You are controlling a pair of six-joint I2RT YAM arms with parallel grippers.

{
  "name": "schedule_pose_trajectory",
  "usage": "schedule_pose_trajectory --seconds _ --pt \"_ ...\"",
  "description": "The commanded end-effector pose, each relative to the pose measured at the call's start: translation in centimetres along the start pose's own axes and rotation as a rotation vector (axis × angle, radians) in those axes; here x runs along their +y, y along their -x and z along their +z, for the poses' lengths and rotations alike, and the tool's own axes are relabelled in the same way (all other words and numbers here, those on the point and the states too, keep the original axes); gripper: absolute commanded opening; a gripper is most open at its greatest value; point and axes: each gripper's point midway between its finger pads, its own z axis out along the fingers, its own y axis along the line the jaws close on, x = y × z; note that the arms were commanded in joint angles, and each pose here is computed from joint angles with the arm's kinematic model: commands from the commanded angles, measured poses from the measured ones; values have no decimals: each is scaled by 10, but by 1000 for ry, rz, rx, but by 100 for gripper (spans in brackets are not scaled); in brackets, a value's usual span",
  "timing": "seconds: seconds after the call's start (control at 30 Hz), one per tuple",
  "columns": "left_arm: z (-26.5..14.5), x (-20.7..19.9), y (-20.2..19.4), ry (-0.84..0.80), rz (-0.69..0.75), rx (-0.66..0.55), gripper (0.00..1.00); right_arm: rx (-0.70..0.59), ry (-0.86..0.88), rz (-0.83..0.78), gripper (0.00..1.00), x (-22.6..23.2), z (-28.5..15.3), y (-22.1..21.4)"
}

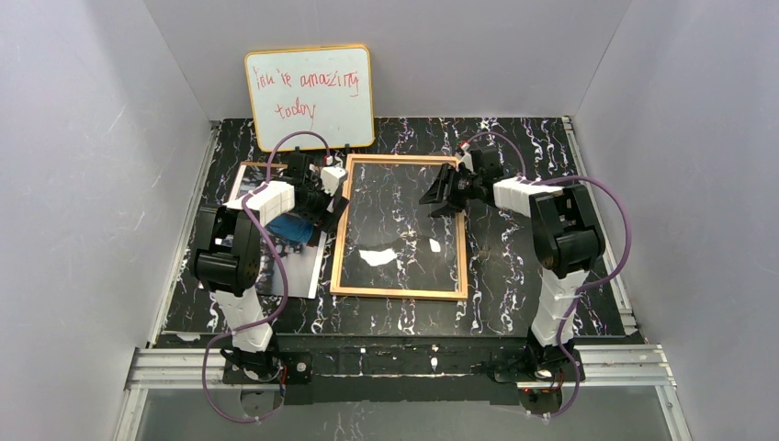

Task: Put the photo into the frame
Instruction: Place the photo frame item in the photo frame.

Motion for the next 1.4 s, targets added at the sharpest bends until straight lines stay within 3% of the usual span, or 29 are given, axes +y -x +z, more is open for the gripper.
schedule_pose_trajectory --seconds 0.0,0.17,0.3,1.13,1.37 --pt "11 -30 -46 -116 -50 141 89 -32 -111 -113 62 9 -4 12" --pt "11 -30 -47 -118 -49 144 89 -54 -249 -179 68 5 -9 18" --pt "10 -29 -47 -116 -46 149 89 -64 -336 -222 83 1 -12 21" --pt "8 -29 -44 -121 -34 147 89 -158 -439 -304 89 9 -38 45" --pt "7 -29 -45 -118 -38 149 89 -185 -597 -331 91 -9 -57 57"
